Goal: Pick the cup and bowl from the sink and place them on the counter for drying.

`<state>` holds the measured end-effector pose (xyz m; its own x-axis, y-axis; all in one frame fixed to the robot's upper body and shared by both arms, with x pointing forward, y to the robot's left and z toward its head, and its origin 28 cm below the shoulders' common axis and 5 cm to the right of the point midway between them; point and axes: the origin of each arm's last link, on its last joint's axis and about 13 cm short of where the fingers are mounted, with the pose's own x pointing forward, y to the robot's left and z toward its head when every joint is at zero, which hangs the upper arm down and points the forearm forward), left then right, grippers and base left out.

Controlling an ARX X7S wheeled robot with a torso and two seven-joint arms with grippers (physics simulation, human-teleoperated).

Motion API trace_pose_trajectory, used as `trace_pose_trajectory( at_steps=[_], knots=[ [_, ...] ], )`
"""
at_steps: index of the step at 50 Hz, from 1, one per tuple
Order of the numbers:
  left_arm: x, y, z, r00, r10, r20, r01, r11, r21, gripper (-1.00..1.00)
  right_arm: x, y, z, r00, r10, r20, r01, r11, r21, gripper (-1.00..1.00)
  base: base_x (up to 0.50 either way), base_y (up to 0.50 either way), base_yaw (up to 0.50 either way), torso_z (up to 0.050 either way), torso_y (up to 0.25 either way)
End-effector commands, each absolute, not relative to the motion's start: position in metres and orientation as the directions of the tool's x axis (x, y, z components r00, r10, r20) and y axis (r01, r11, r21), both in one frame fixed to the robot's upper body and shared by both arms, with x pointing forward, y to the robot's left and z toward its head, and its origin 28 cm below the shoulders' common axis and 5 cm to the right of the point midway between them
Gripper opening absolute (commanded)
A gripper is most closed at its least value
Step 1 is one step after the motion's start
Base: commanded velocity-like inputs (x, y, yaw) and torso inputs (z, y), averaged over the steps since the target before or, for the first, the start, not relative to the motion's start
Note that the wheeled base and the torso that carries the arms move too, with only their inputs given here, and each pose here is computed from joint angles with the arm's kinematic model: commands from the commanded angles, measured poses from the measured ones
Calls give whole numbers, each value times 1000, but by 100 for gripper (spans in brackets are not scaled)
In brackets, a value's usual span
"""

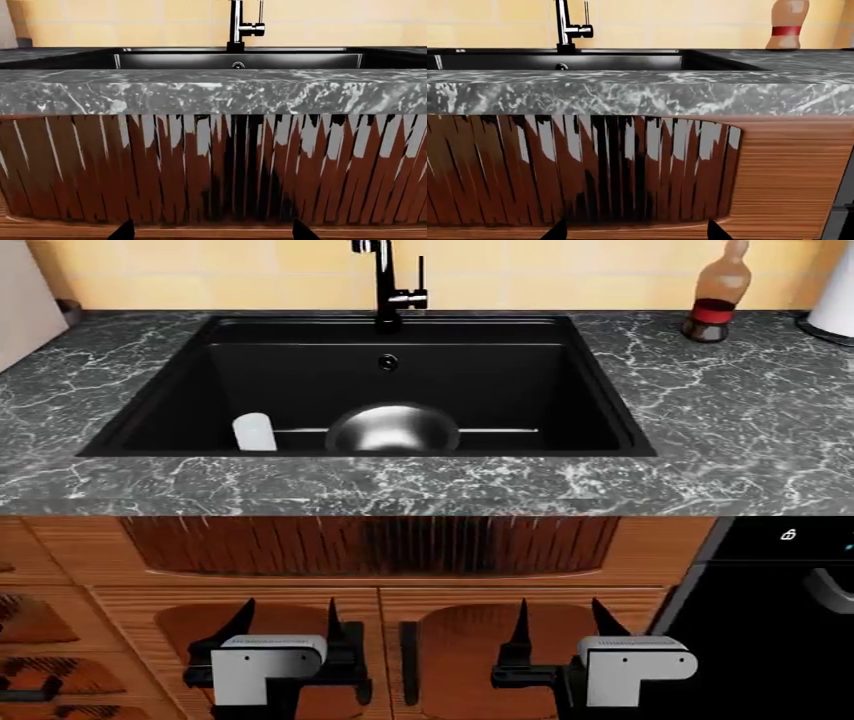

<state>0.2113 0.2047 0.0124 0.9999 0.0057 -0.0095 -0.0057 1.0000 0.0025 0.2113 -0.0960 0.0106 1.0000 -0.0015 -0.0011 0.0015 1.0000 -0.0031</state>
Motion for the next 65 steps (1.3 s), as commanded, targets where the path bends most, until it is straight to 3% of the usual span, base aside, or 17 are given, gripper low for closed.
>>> trace_pose_trajectory(
  at_steps=[1,10,26,27,65],
  knots=[
    [212,208,11,999,34,-33,-33,999,4,100,211,-96,11,1000,-4,3,4,1000,-8,100,0,500,0,0,0],
    [210,206,11,1000,7,-30,-6,1000,17,100,211,-96,11,1000,-4,3,4,1000,-13,100,0,496,0,0,0],
    [211,206,12,999,13,-44,-13,1000,4,100,211,-96,11,1000,-8,2,8,1000,-2,100,0,16,0,0,0],
    [209,208,15,1000,17,13,-17,1000,-4,100,211,-96,11,1000,-16,2,16,1000,-11,100,0,0,0,50,0],
    [210,206,15,1000,13,15,-14,1000,16,100,211,-96,11,1000,-17,5,17,1000,-14,100,0,0,0,50,0]
  ],
)
